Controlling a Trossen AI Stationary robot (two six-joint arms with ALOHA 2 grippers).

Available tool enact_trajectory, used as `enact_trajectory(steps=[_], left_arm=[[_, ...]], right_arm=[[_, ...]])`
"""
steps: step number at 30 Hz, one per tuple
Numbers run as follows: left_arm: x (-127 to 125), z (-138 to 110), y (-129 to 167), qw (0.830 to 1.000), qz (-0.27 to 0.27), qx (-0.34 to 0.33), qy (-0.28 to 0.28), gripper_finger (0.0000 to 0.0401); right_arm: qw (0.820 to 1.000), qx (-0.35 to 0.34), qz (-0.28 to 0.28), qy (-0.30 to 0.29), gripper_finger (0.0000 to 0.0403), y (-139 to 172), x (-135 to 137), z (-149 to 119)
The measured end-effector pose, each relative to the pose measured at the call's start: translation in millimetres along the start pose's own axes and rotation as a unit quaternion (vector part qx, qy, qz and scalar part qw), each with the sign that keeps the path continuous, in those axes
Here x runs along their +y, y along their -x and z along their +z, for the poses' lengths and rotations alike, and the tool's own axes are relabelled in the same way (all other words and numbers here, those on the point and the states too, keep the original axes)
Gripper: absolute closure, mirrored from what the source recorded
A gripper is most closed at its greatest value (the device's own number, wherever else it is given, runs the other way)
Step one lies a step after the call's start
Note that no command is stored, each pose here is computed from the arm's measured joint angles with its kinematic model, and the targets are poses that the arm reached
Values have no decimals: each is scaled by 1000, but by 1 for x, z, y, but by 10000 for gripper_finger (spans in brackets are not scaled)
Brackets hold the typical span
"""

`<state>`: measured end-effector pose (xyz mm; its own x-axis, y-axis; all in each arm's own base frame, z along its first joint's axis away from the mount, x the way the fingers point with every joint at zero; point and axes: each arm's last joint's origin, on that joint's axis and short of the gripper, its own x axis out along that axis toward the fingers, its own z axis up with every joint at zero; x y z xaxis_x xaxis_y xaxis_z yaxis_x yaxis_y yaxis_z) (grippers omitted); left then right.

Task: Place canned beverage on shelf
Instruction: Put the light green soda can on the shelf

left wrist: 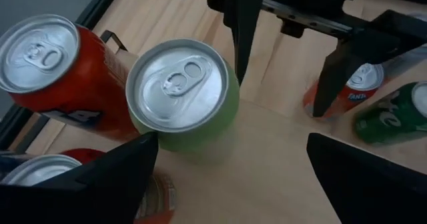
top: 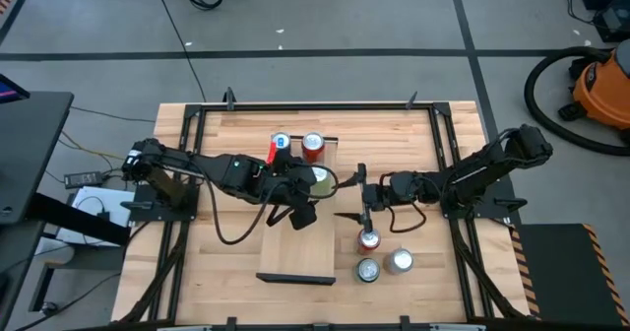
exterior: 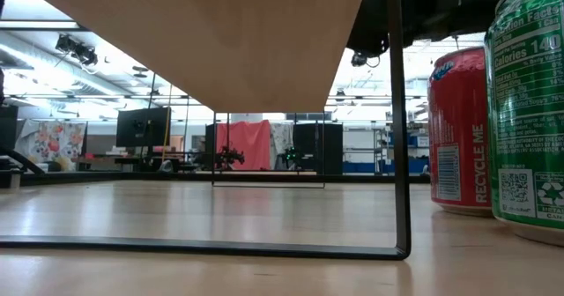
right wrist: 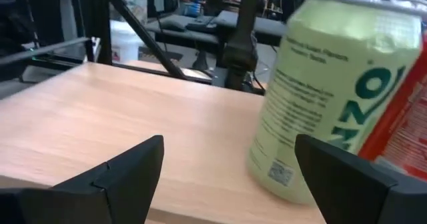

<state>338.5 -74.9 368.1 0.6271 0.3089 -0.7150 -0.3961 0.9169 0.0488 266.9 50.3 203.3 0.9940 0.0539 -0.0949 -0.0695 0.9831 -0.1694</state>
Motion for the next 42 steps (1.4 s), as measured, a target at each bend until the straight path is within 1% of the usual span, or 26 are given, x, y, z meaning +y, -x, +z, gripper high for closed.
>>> enact_trajectory(steps=[4,7,14,19,22,25,27,30,36,42], left_arm=[[0,0,0,1000,-4,2,13,5],[-2,-1,1,1000,-7,1,11,5],[-6,7,16,1000,-24,-18,5,5],[-6,11,17,999,-30,-34,1,5],[-4,14,11,999,-29,-36,9,5],[-3,16,2,999,-26,-33,17,5],[-2,14,-4,999,-22,-20,15,5],[-4,15,-9,999,-30,-17,15,5],[-5,15,-6,999,-39,-18,25,5],[-7,15,-4,997,-64,-8,49,5]], right_arm=[[999,-26,47,-6,54,0,4,4],[997,-38,67,-16,54,1,5,6],[997,-37,67,-15,54,-8,7,-4],[997,-27,66,-15,54,-21,8,-8],[997,-18,67,-16,54,-28,10,-12],[998,-9,58,-17,54,-33,10,-15],[999,-6,43,-17,54,-34,10,-17],[1000,8,20,-15,54,-33,8,-17],[1000,21,-5,-5,54,-28,6,-13],[1000,27,-5,2,54,-27,5,-12]])
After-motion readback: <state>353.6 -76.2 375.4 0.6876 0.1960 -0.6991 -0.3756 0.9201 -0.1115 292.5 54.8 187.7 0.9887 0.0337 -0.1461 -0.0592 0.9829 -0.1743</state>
